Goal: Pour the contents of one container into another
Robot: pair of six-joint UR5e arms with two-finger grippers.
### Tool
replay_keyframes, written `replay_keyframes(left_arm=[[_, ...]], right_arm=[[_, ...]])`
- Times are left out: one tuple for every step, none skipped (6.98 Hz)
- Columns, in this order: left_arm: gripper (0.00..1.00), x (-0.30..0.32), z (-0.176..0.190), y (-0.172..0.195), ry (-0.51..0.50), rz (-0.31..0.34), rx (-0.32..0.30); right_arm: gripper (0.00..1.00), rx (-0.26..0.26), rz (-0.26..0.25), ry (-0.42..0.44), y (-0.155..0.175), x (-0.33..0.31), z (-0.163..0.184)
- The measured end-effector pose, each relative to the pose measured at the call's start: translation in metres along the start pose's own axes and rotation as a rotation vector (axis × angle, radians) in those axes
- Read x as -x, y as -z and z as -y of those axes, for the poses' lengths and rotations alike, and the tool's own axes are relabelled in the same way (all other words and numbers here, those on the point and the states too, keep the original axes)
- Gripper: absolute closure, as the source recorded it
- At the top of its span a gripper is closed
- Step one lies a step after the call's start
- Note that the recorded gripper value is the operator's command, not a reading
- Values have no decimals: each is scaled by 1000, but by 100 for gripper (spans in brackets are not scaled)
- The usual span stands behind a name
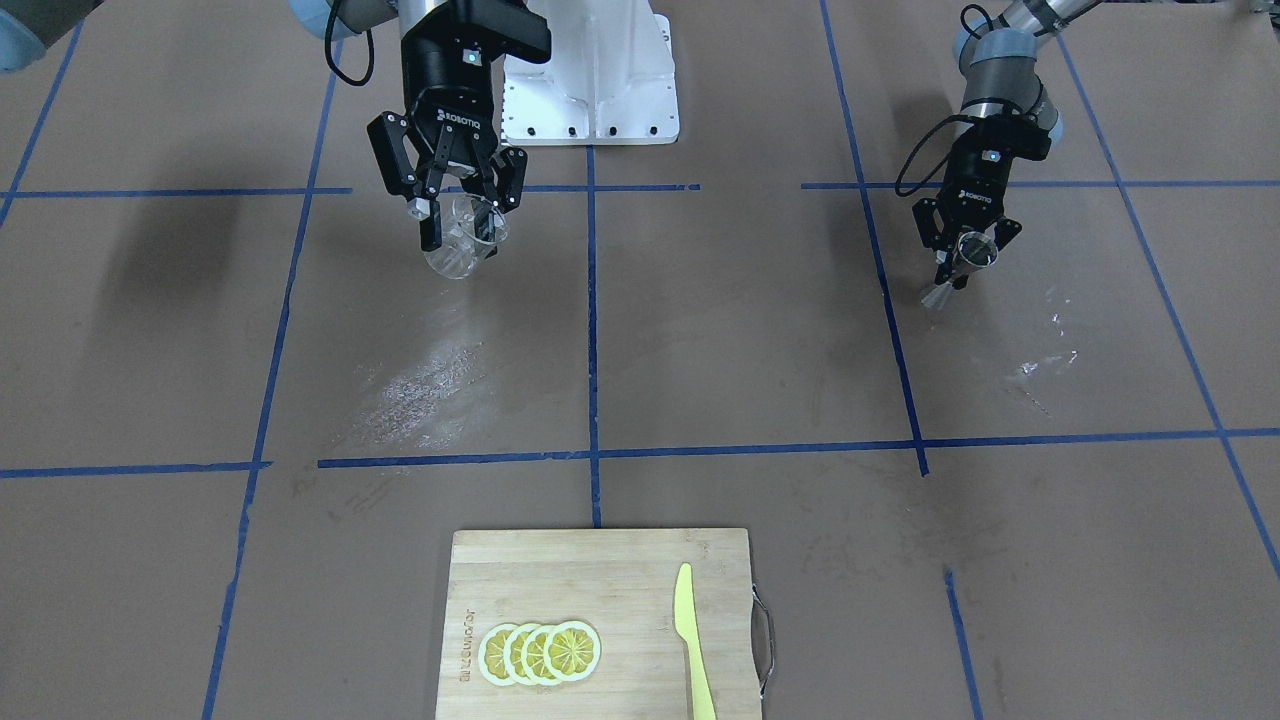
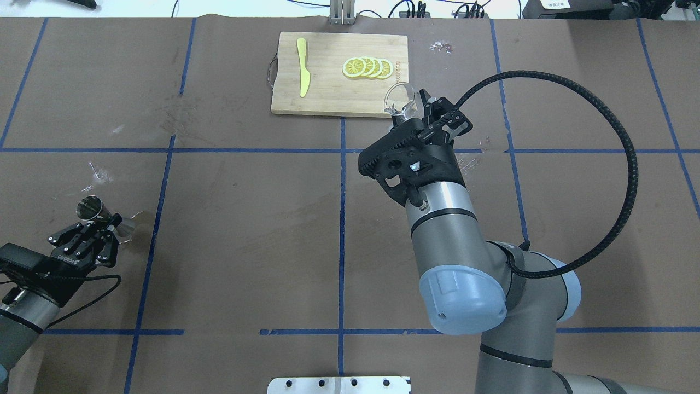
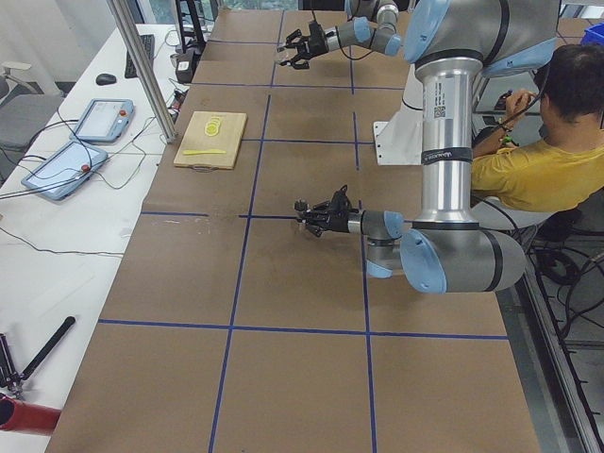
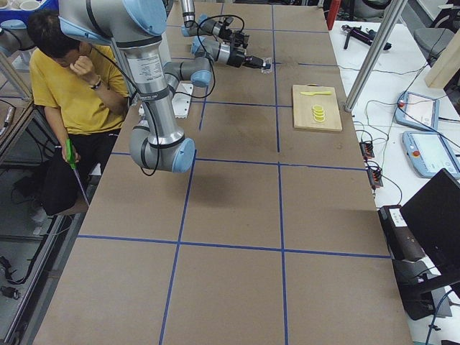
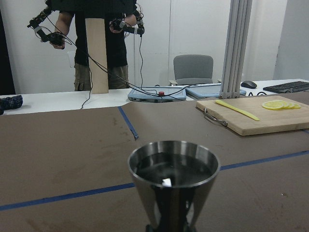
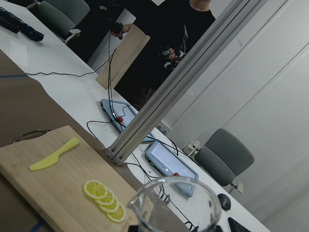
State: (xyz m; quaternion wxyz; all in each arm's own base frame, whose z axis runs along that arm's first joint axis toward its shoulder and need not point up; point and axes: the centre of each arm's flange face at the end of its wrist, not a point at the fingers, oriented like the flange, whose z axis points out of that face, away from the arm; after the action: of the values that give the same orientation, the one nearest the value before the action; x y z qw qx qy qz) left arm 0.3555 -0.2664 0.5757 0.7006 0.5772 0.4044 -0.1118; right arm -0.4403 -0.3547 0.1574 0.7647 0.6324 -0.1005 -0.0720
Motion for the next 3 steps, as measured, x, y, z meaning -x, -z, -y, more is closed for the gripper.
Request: replay_keyframes(left_arm=[[100, -4, -3, 2, 0, -7, 6], [100, -7, -6, 3, -1, -13, 11], [100, -10, -8, 5, -4, -19, 16]], right_arm=[[100, 0, 0, 0, 0, 0, 0], [100, 0, 0, 0, 0, 0, 0], [100, 0, -1, -1, 0, 0, 0]])
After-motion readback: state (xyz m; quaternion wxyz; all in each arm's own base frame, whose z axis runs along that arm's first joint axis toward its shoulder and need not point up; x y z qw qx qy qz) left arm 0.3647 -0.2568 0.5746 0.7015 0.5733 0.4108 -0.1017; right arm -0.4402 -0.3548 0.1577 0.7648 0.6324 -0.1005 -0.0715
